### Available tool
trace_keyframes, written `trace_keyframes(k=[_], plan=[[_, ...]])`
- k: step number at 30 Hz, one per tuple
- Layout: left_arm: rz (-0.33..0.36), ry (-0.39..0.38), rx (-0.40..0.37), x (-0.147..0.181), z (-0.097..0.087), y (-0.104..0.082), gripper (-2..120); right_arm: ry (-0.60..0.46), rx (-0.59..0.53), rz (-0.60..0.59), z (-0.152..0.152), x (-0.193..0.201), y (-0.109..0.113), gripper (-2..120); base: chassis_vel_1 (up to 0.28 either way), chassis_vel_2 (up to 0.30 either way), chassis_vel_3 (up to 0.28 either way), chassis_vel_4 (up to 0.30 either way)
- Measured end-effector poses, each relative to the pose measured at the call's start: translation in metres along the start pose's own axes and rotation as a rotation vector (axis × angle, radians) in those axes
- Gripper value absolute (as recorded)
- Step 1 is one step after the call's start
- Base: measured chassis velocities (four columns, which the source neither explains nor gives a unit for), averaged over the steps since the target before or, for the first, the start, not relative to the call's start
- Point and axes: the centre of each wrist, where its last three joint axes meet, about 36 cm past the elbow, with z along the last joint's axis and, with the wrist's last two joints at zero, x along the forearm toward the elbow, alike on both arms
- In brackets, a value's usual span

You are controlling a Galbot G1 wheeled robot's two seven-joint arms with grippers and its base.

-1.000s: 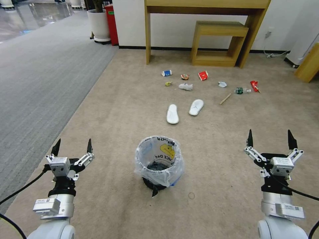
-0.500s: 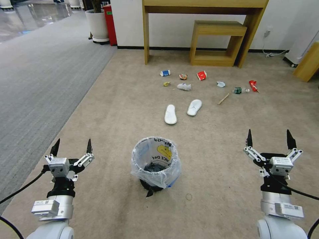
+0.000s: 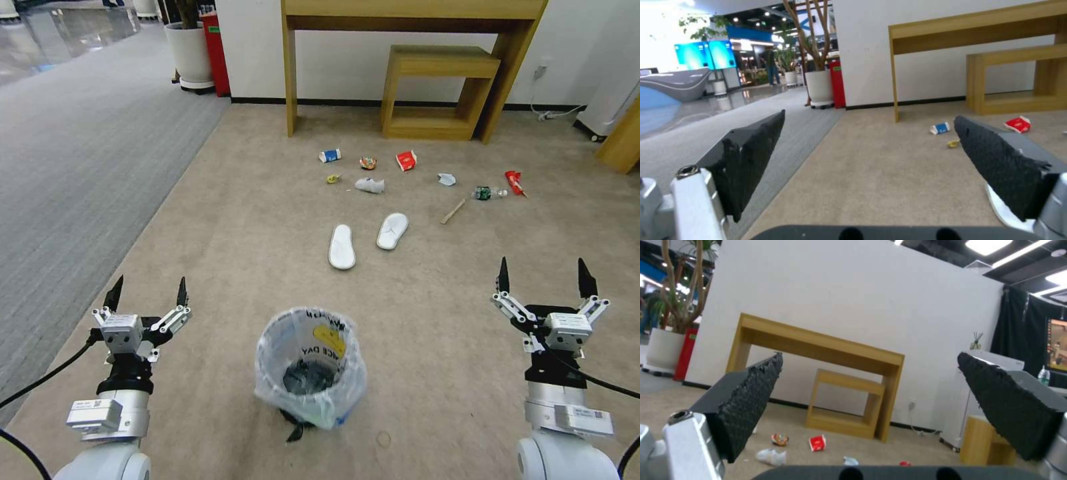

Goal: Pick up the trash bin and place the garbage on the floor into it.

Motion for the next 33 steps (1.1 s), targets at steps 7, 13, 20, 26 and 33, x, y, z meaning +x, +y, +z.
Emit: trace_keyframes(k=[7,13,20,26,33], plan=[[0.001,0.008,0.002,0.001,0.003,0.0,100,0.001,-0.001,0.0,0.001,0.0,0.001,100,-0.032,0.048,0.038,-0.053],[0.011,0.018,0.007,0.003,0.005,-0.005,100,0.003,0.002,0.001,0.001,0.001,0.001,100,0.0,0.0,0.0,0.0],[0.051,0.211,0.125,0.009,-0.016,-0.028,100,0.021,0.024,0.01,-0.001,0.001,0.0,100,0.0,0.0,0.0,0.0],[0.135,0.457,0.276,0.015,-0.033,-0.045,100,0.022,0.026,0.009,-0.003,0.0,-0.001,100,0.0,0.0,0.0,0.0],[0.276,0.686,0.311,0.009,-0.034,-0.06,100,0.008,0.03,-0.008,-0.002,-0.006,-0.001,100,0.0,0.0,0.0,0.0]])
